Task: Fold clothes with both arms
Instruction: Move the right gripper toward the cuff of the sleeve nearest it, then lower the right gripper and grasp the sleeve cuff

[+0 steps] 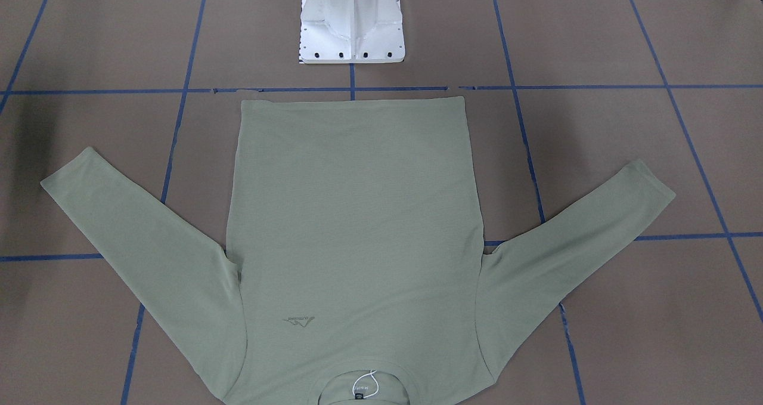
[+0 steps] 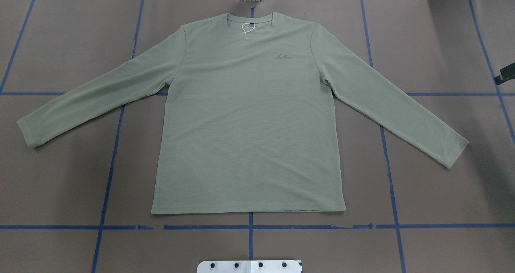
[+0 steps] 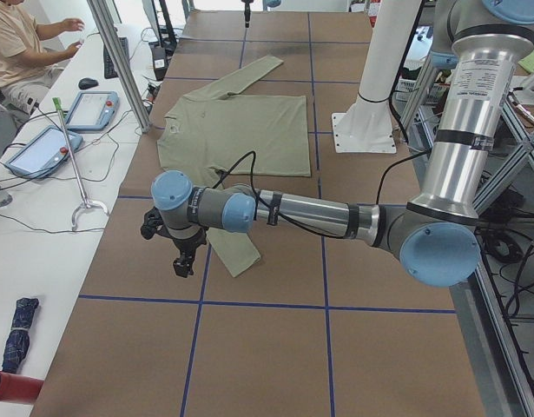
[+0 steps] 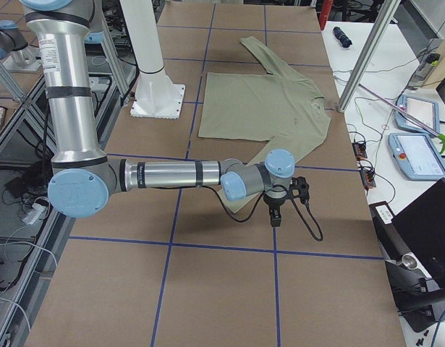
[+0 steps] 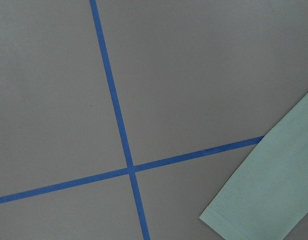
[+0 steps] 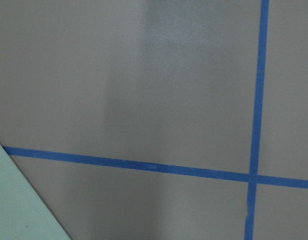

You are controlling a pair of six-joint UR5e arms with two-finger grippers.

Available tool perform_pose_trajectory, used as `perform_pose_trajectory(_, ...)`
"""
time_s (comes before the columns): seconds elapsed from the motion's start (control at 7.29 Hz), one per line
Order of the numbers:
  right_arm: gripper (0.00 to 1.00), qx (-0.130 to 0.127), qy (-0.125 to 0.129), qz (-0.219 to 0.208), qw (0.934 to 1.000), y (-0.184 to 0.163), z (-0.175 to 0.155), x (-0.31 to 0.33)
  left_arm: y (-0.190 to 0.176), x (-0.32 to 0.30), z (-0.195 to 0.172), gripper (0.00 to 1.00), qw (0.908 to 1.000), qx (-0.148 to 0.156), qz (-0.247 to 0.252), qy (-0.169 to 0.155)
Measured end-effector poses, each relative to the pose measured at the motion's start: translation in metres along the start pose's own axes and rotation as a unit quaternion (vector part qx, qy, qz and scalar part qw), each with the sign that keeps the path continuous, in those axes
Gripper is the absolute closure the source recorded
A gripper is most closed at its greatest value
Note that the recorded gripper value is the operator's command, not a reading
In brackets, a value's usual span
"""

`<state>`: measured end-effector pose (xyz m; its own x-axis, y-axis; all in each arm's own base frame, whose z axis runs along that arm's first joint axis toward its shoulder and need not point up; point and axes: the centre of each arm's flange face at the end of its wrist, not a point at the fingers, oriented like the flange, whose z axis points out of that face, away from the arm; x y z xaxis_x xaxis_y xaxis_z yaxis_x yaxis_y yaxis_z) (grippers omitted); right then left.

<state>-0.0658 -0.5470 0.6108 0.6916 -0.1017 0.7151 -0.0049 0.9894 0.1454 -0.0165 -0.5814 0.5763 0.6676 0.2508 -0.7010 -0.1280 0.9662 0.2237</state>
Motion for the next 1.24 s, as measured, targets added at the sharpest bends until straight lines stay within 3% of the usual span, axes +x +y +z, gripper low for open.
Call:
perform_pose_trajectory(0.27, 0.0, 0.004, -0.01, 0.031, 0.9995, 0.036, 0.048, -0.028, -0.005, 0.009, -0.003, 0.0, 0.9995, 0.017, 0.021, 0.016)
perform_pose_trajectory(0.55, 0.03, 0.015, -0.037, 0.081, 0.9959, 0.086, 0.081, -0.042, -0.007, 0.015, -0.005, 0.0, 0.9988, 0.027, 0.032, 0.028)
perform_pose_trajectory(0.82, 0.11, 0.014, -0.056, 0.113, 0.9919, 0.11, 0.093, -0.051, -0.009, 0.017, -0.007, 0.0, 0.9984, 0.032, 0.037, 0.03)
perform_pose_trajectory(1.24, 0.16, 0.007, -0.054, 0.123, 0.9909, 0.117, 0.102, -0.051, -0.009, 0.016, -0.006, 0.0, 0.998, 0.036, 0.042, 0.029)
